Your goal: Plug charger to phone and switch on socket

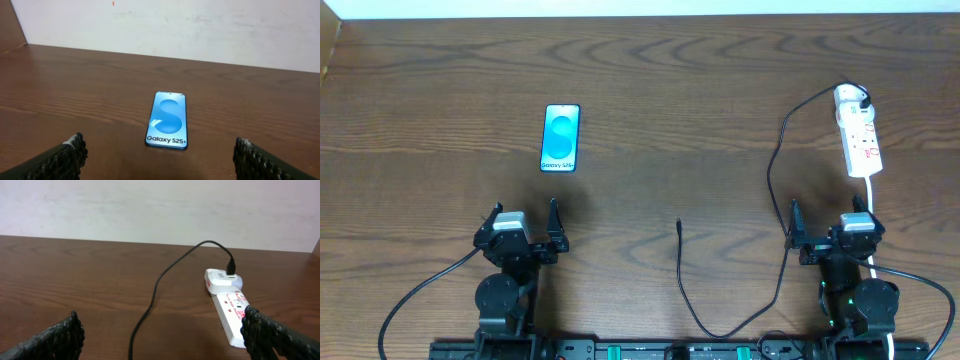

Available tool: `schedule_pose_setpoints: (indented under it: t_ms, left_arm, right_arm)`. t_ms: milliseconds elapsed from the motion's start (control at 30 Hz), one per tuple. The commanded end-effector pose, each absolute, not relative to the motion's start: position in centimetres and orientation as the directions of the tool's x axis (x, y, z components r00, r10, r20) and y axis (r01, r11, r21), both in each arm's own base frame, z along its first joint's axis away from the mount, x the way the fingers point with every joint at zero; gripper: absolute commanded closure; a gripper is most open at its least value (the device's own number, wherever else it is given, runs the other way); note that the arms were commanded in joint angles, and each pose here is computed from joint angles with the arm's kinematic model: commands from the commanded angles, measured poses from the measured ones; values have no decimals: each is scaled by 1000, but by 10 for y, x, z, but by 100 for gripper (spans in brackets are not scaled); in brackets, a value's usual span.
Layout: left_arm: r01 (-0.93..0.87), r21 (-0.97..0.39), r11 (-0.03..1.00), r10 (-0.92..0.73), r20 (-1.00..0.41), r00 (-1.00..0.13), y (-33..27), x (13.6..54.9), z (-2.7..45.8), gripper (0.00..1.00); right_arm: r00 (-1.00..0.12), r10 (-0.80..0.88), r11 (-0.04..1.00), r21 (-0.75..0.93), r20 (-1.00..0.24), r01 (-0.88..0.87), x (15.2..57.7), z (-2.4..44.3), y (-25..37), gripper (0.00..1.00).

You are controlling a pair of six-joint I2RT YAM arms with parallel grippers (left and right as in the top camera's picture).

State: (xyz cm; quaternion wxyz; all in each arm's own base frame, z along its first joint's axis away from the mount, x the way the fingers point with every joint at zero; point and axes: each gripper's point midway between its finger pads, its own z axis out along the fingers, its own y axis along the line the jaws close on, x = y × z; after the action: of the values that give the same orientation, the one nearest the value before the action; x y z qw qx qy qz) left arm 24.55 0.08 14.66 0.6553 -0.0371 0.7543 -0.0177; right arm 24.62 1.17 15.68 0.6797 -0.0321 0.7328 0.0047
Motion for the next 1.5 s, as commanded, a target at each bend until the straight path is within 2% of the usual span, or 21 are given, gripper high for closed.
schedule_pose_setpoints:
  t_ms: [0,933,1167,1467]
  left_arm:
    - [-44,-58,997,-65,-981,-181,3,244,130,5]
    - [-40,-44,998,-50,-985,-167,3,245,135,5]
    - [-38,-47,998,-51,-991,-123,3,243,163,5]
    - [-26,-13,1000,-17,-991,-130,1,247,218,5]
  right_arm:
    - [-77,-53,997,-49,-996,-52,246,155,12,1]
    - [-77,-53,997,-49,-996,-52,246,155,12,1]
    - [-77,-53,997,-49,-996,-52,246,155,12,1]
    - [-77,-53,997,-49,-996,-52,246,155,12,1]
